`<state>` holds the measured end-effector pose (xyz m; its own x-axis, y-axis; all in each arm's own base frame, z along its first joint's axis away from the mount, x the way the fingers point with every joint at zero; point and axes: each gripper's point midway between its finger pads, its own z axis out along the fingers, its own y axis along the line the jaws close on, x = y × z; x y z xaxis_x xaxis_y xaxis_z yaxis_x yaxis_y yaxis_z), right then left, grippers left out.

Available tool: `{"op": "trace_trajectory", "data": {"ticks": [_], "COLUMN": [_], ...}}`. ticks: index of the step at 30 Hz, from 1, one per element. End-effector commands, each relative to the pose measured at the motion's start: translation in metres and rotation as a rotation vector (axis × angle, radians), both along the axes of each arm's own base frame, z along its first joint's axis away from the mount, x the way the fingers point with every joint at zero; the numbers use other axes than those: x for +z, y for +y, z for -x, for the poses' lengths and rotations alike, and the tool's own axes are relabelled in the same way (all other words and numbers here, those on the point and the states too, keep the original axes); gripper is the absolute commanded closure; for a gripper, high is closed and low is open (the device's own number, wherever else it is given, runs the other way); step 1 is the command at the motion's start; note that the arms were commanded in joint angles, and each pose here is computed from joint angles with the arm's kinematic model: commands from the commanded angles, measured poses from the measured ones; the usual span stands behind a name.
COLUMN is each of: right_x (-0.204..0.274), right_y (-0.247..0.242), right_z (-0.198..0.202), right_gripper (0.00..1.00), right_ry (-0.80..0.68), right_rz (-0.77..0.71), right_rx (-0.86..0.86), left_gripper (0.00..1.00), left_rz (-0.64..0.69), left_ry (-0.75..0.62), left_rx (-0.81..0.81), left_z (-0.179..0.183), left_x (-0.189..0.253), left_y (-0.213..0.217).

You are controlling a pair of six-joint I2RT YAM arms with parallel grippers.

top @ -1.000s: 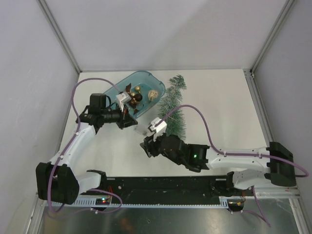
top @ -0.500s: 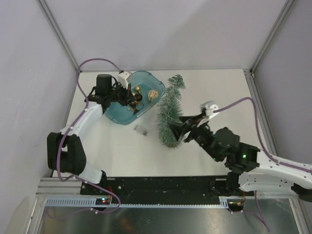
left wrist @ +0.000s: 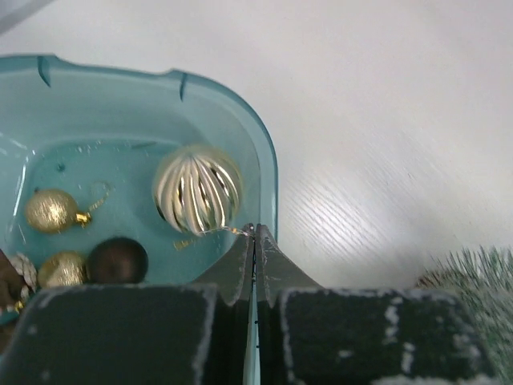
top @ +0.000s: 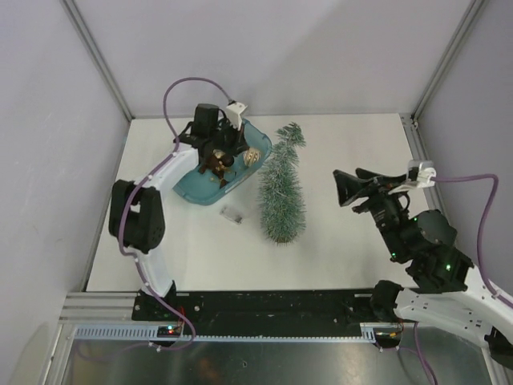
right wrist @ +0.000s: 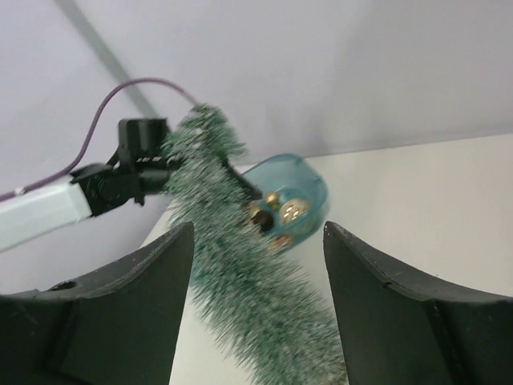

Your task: Decorate the small christmas tree

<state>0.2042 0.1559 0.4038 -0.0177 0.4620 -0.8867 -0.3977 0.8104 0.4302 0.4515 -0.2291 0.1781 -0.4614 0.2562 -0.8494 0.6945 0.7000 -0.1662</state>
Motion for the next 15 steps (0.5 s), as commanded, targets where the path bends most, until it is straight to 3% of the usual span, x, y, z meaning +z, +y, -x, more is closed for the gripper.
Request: {"op": "trace_trajectory", "data": {"ticks": [1,5,9,15], "right_x": [0.001,-0.032,-0.086,-0.136], "right_y": [-0.04,-0.044,-0.048,-0.018], "right_z": [-0.022,-0.076,-0.143,-0.194], "right_gripper": [0.29,0.28,0.28,0.25], "right_ry": [0.018,0.143,0.362,0.468], "right_rz": [-0.004,-0.011,-0.151,-0.181], "right_rx": [-0.206,-0.201,-0.073,0.063], "left_gripper": [1.0,1.0,1.0,0.97], "left_rz": [0.013,0.017,0.015,0.087], "left_ry": [-0.066,-0.07,-0.076,-0.048], "left_rx": [0.038,0.003,-0.027,-0.144], "left_z": [-0.035,-0.043,-0.048,-0.046], "left_x": [0.017,0.012,0.007,0.002], "left_y": [-0.023,-0.052,-0.077,-0.122]}}
